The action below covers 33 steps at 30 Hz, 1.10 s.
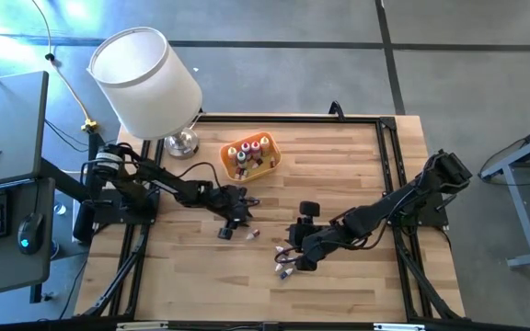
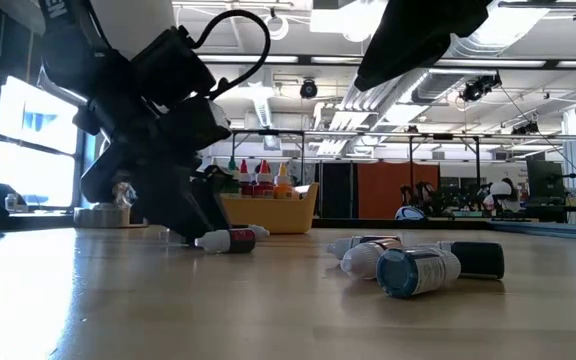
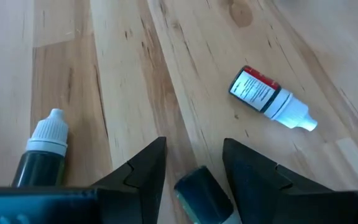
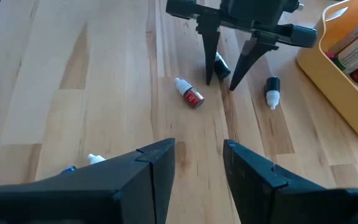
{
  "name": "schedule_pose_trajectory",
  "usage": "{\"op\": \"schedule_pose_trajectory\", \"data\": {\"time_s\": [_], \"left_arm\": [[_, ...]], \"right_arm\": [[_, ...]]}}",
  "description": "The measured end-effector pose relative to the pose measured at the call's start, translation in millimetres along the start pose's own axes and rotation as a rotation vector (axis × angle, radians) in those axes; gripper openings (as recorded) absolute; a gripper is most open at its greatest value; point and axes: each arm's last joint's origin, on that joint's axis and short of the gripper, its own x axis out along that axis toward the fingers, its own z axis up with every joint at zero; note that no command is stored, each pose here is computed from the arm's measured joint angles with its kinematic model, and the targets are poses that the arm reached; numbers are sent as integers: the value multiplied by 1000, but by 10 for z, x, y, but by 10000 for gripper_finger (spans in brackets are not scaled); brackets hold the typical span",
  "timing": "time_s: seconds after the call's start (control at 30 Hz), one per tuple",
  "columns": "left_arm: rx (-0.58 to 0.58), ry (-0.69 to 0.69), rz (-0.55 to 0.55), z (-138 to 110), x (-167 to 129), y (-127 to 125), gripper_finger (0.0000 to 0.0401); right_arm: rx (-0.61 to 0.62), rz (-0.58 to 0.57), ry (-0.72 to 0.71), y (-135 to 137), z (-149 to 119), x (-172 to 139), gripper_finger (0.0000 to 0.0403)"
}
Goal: Pick & Place food coloring
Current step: Put the top small green food coloring bottle into the bin
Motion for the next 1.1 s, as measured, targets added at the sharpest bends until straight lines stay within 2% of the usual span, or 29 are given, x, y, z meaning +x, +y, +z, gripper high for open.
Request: {"op": "schedule_pose_trajectory", "data": {"time_s": [0.4,0.8,1.1], "left_arm": [[-214,-56,-28,113,-146,-7,156],[-206,60,-20,28,-186,-24,156],[-182,74,-3,18,-188,-23,153]], "right_arm": [[6,81,31,23,-9,-1,129],[7,81,31,23,-9,-1,129],[8,81,31,23,-9,-1,129]]}}
